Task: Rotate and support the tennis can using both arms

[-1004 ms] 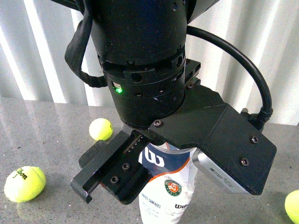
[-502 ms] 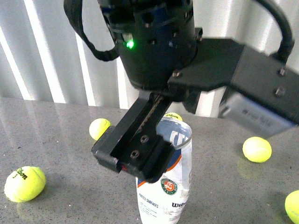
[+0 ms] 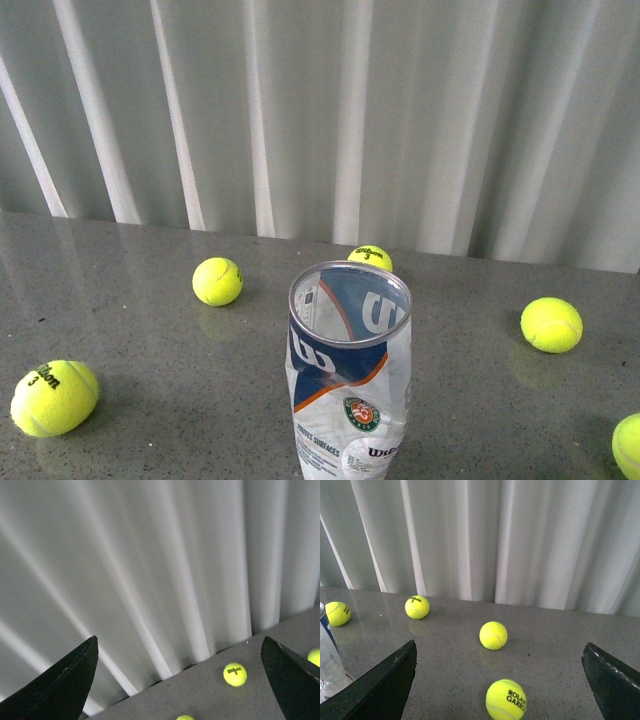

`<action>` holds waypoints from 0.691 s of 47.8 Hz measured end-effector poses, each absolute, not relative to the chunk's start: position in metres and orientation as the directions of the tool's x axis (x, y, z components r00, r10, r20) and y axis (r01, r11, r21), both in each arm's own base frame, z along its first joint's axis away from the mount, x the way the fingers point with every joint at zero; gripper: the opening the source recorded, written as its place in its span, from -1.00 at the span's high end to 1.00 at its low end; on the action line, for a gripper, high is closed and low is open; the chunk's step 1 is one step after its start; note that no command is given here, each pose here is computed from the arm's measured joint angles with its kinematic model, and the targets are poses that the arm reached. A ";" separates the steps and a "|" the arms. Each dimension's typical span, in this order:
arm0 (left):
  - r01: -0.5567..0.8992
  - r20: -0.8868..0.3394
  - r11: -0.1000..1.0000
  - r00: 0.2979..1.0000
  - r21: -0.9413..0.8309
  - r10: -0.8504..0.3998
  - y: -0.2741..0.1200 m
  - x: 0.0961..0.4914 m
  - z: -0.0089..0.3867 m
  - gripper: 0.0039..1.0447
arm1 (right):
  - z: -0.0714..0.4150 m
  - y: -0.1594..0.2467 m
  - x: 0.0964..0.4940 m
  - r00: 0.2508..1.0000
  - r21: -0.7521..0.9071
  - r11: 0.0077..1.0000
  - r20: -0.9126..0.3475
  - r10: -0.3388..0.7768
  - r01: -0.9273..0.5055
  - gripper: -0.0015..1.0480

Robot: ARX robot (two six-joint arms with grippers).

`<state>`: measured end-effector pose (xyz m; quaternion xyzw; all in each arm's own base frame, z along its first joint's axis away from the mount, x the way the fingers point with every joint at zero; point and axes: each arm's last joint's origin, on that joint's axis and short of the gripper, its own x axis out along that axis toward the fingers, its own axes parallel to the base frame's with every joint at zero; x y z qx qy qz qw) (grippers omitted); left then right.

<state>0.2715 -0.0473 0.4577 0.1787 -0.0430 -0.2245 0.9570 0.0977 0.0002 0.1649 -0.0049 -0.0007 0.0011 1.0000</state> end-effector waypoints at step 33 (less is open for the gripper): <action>0.001 -0.002 1.000 1.000 0.001 -0.001 0.000 0.167 0.255 0.93 | 0.165 0.000 0.098 1.000 -0.010 1.000 0.001 0.002 -0.002 -0.87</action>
